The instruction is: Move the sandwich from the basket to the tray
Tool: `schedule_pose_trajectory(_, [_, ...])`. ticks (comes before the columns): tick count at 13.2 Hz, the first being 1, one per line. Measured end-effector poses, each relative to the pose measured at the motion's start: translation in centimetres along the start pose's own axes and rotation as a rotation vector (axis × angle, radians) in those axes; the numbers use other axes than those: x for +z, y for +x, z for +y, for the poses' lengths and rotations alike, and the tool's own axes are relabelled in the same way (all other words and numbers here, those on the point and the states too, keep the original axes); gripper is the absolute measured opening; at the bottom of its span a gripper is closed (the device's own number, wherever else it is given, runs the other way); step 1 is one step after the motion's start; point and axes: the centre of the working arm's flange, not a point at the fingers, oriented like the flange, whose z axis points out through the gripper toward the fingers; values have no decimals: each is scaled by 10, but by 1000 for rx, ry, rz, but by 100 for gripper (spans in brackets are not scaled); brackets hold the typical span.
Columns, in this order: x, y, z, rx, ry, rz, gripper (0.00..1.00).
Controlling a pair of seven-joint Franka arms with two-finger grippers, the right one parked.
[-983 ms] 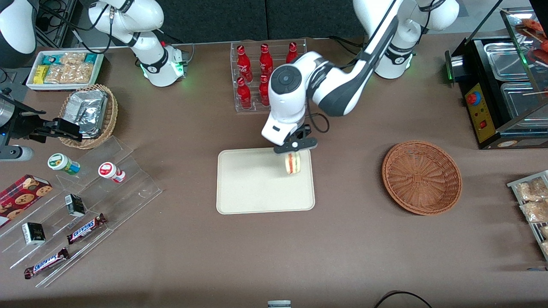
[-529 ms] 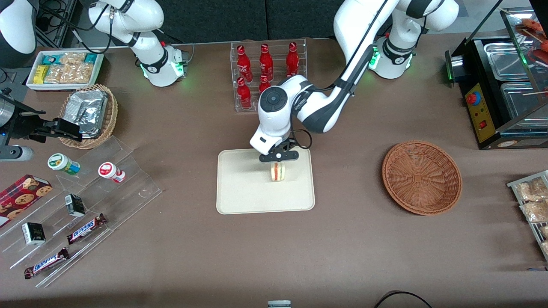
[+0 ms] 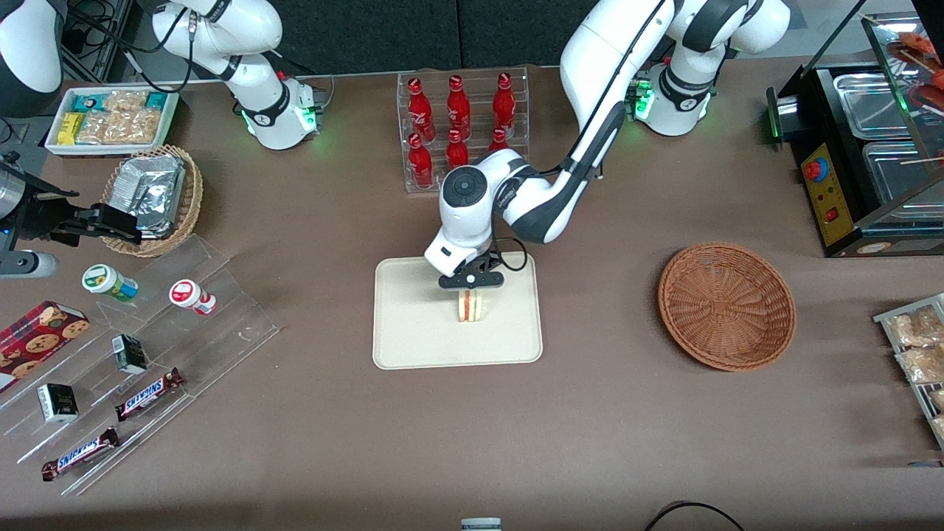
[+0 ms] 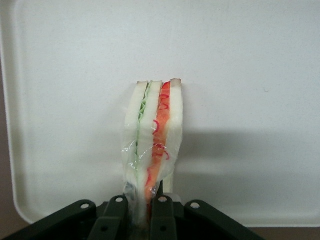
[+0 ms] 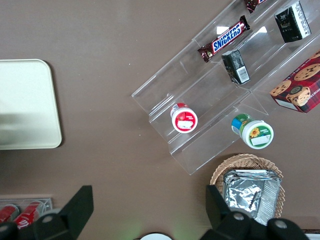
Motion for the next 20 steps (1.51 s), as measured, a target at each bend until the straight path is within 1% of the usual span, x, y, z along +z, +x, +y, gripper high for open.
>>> schedule_pose_trajectory(4, [0,8,5,2,-8,18,14])
schedule_pose_trajectory(7, [0,12,3,-3,-5,23,15])
schedule_pose_trajectory(8, [0,12,3,-2,-4,23,19])
schedule_pose_trajectory(9, [0,12,3,-2,-3,24,19])
schedule_pose_trajectory(10, [0,12,2,-1,-2,25,27])
schedule_pose_trajectory(13, [-3,14,3,-4,-3,27,59])
schedule_pose_trajectory(15, [-30,19,6,-13,-10,36,81])
schedule_pose_trajectory(16, [-55,21,7,-21,-13,43,95])
schedule_pose_trajectory(17, [-86,24,3,-33,-4,43,100])
schedule_pose_trajectory(20, [-202,43,-47,-105,40,37,100])
